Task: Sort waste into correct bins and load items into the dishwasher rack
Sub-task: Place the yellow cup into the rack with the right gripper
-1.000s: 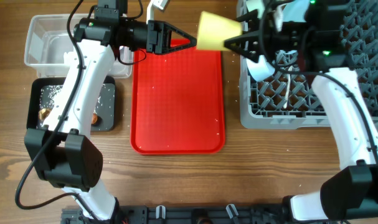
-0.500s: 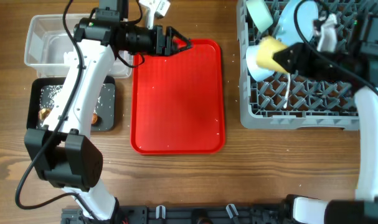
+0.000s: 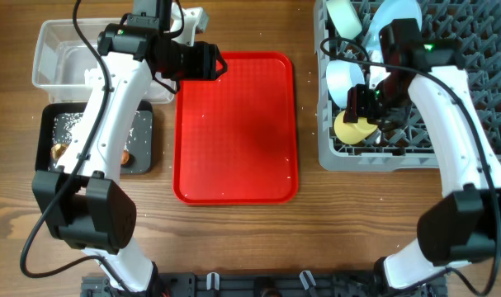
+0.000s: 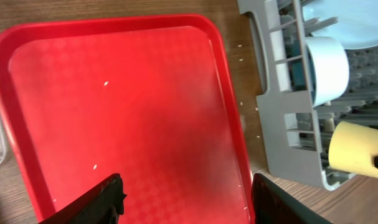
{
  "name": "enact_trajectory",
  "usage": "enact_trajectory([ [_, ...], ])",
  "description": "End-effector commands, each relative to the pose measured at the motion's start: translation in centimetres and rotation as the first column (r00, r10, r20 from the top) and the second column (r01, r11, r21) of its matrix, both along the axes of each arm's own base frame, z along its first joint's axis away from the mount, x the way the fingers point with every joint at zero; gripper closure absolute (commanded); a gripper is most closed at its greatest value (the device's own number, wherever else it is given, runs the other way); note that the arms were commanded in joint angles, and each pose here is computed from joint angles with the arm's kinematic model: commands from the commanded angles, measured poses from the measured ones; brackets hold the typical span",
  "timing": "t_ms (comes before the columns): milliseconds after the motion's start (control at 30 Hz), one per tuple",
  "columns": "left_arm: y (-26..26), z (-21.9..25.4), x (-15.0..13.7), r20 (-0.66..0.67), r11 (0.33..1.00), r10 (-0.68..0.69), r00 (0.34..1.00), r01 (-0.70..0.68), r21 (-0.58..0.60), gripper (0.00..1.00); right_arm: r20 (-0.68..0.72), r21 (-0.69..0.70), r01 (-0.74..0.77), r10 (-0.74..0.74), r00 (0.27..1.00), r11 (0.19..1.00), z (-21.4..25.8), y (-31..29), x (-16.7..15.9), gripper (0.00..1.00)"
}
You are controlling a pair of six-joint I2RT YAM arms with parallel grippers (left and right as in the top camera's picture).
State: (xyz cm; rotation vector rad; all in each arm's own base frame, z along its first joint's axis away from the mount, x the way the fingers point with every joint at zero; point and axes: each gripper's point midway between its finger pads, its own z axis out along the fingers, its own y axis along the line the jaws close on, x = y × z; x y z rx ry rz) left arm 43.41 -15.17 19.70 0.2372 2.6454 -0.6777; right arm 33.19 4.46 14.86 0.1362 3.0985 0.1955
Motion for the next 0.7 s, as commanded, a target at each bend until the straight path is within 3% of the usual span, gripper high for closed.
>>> enact_trajectory([
  [0, 0.7, 0.6, 0.2, 0.026, 0.999, 0.014, 1.000, -0.015, 0.033, 0.34, -0.027, -0.086, 0.050, -0.053, 0.998, 0.995, -1.0, -1.4, 0.2, 0.62],
  [133, 0.8, 0.6, 0.2, 0.026, 0.999, 0.014, 1.000, -0.015, 0.033, 0.33, -0.020, -0.098, 0.048, -0.051, 0.999, 0.994, -1.3, -1.6, 0.6, 0.60],
  [267, 0.8, 0.6, 0.2, 0.026, 0.999, 0.014, 1.000, -0.015, 0.033, 0.28, -0.030, -0.100, 0.044, -0.047, 0.998, 0.994, -1.7, -1.6, 0.5, 0.50],
  [467, 0.7, 0.6, 0.2, 0.026, 0.999, 0.014, 1.000, -0.015, 0.033, 0.23, -0.027, -0.075, 0.026, -0.029, 0.999, 0.997, -2.1, -1.2, 0.8, 0.47],
  [533, 0.7, 0.6, 0.2, 0.025, 0.999, 0.014, 1.000, -0.015, 0.033, 0.21, -0.041, -0.059, 0.020, -0.023, 0.999, 0.998, -2.5, -0.9, 0.9, 0.39],
  [600, 0.7, 0.6, 0.1, 0.025, 0.999, 0.014, 1.000, -0.015, 0.033, 0.18, -0.043, -0.059, 0.023, -0.026, 0.999, 0.998, -2.8, -0.8, 1.0, 0.20],
  [667, 0.7, 0.6, 0.2, 0.026, 0.999, 0.014, 1.000, -0.015, 0.033, 0.13, -0.039, -0.054, 0.031, -0.033, 0.999, 0.998, -2.8, -0.7, 1.1, 0.13],
])
